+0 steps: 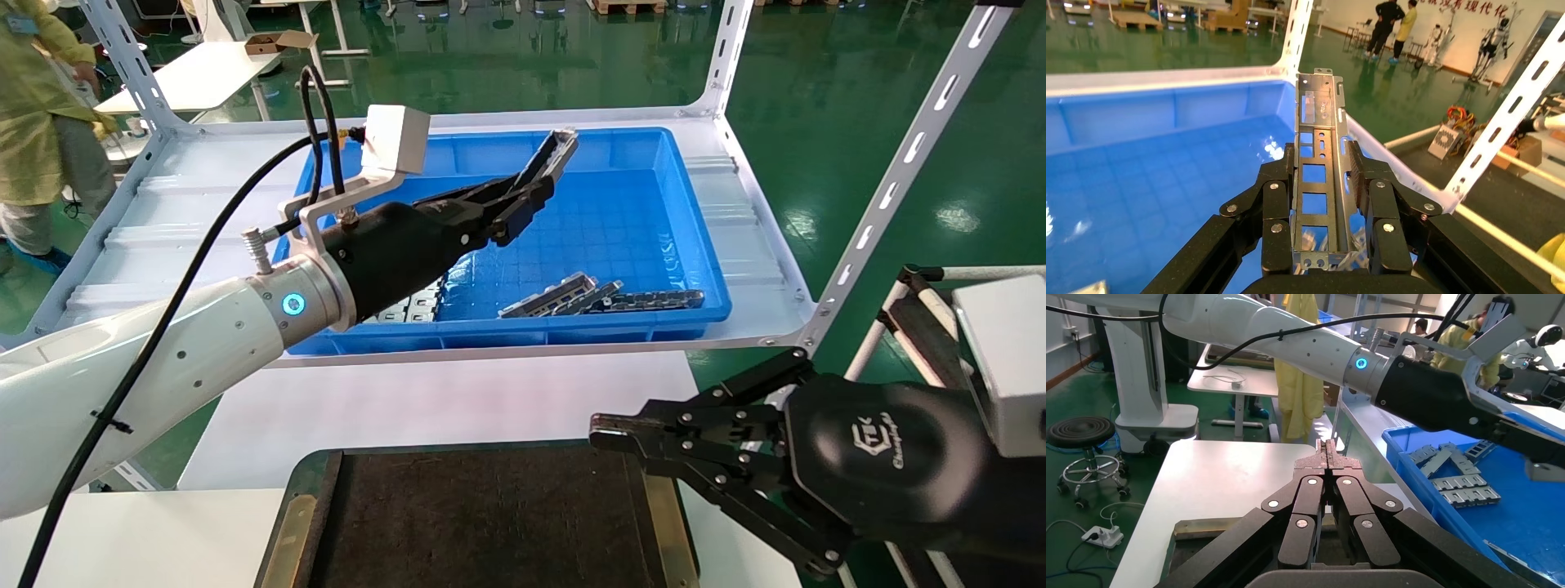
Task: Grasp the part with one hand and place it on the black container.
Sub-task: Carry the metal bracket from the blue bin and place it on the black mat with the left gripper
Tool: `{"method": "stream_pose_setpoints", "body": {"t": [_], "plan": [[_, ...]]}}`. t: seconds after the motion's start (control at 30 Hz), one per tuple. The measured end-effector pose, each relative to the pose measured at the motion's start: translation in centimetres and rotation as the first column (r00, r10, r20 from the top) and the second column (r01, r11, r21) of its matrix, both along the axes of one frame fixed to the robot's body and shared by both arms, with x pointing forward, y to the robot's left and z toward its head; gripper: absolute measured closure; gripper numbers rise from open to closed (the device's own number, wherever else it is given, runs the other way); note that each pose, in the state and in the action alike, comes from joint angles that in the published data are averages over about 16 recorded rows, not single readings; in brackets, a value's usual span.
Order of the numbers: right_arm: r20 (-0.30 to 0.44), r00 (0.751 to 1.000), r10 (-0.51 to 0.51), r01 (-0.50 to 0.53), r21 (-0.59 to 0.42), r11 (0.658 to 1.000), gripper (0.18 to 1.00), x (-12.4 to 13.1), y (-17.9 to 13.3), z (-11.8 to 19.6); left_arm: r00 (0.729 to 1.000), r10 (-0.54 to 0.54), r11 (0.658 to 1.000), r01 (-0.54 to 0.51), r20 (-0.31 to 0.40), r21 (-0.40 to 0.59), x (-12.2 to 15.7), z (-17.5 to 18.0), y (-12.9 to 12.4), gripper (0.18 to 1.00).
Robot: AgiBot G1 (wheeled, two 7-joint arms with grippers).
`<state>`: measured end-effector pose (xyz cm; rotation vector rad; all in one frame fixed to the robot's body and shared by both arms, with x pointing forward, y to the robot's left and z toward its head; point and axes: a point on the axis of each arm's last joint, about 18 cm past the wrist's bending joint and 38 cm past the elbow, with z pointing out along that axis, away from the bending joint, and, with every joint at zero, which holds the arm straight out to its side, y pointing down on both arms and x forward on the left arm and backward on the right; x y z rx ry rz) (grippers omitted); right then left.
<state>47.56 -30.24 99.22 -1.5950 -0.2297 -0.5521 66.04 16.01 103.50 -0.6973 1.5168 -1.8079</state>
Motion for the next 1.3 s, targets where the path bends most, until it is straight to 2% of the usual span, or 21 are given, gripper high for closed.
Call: {"method": "stream_pose_setpoints", "body": {"t": [0.33,0.57,0.8,0.97,1.13,1.3], "plan": [[0.000,1.000,0.000,0.000,0.000,1.000,0.988,0.0,0.0,0.0,0.993,-0.056,0.997,0.061,-0.107,0.043,-1.4,-1.0,0.4,0.823],[0.000,1.000,0.000,0.000,0.000,1.000,0.988,0.0,0.0,0.0,0.967,-0.182,0.978,0.197,-0.180,0.072,-3.6,-1.4,0.7,0.823],[0.000,1.000,0.000,0.000,0.000,1.000,0.988,0.0,0.0,0.0,0.923,-0.359,0.924,0.372,-0.137,0.087,-6.6,-2.4,1.0,0.823],[0.000,1.000,0.000,0.000,0.000,1.000,0.988,0.0,0.0,0.0,0.896,-0.436,0.892,0.443,-0.083,0.096,-8.0,-4.6,1.4,0.823],[0.000,1.000,0.000,0.000,0.000,1.000,0.988,0.0,0.0,0.0,0.885,-0.460,0.879,0.465,-0.066,0.105,-8.5,-7.9,1.6,0.823],[0.000,1.000,0.000,0.000,0.000,1.000,0.988,0.0,0.0,0.0,0.890,-0.442,0.884,0.454,-0.116,0.113,-8.3,-12.1,1.6,0.823]]}}
